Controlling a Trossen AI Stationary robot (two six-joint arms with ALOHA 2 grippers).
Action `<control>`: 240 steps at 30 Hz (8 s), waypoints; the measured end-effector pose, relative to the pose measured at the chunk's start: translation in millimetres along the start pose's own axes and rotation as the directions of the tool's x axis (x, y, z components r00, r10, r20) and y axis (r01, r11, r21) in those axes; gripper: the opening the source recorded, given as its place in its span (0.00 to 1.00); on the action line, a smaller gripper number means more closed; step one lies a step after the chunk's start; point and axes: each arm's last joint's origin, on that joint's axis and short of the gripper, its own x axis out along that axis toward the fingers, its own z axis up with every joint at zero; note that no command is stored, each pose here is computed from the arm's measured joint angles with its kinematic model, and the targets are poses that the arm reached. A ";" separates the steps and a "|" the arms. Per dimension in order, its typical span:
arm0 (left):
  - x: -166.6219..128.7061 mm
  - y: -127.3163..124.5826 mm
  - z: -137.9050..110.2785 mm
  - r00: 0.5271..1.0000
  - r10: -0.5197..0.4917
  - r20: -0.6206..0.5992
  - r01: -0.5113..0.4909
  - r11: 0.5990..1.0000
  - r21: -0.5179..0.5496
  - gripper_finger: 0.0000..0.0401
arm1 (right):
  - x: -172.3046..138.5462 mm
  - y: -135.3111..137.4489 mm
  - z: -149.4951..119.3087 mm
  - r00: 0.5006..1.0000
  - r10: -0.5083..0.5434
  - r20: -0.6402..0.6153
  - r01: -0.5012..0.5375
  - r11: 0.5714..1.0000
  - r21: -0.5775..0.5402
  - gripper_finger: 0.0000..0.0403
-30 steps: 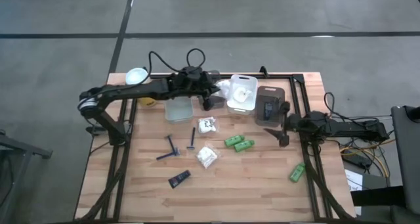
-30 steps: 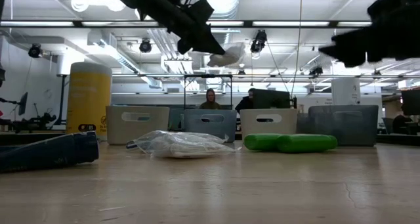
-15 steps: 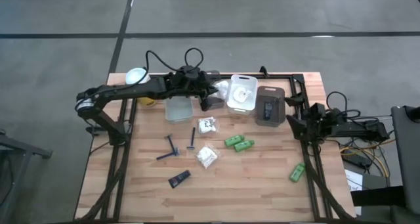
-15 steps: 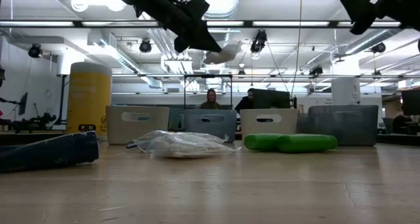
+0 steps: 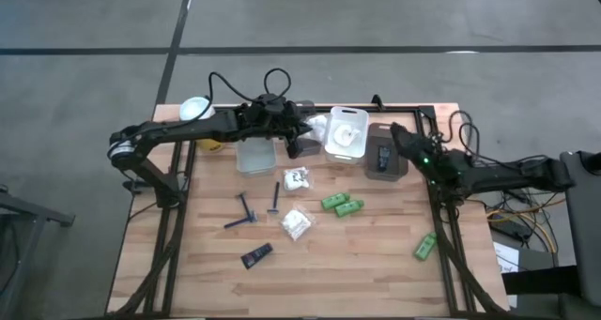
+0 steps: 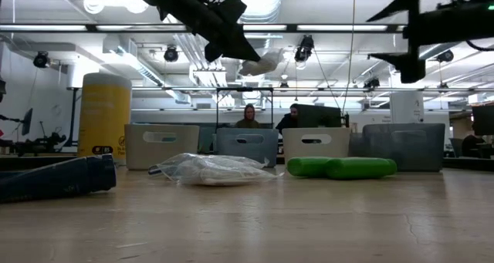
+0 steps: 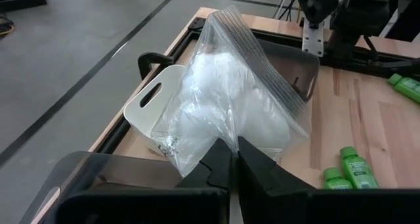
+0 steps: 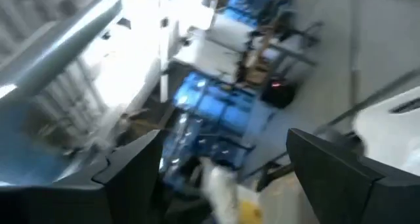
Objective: Pick & Place Travel size toiletries
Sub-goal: Put the white cotton pack into the white bin, then move the blue shave cream to the top of the green shampoo
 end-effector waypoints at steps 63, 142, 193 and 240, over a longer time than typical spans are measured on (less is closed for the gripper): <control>-19.2 -2.5 12.4 0.996 -0.055 0.067 0.055 0.998 0.010 0.05 | 181.0 65.6 -65.9 0.661 -0.370 -0.653 -0.249 0.713 -0.656 0.13; -24.2 -1.9 11.0 0.998 -0.044 0.039 0.044 0.999 0.003 0.42 | 156.4 -14.7 -37.0 0.413 -0.855 -0.313 0.037 0.359 -0.933 0.63; -24.2 -2.4 8.7 0.998 -0.062 0.015 0.062 0.998 -0.010 0.42 | 9.1 39.8 12.2 0.730 -0.063 -0.680 -0.609 0.393 -0.689 0.76; -73.3 -29.8 90.3 0.944 -0.221 0.246 0.175 0.965 0.194 0.42 | 7.1 37.9 13.4 0.735 -0.066 -0.675 -0.590 0.428 -0.685 0.72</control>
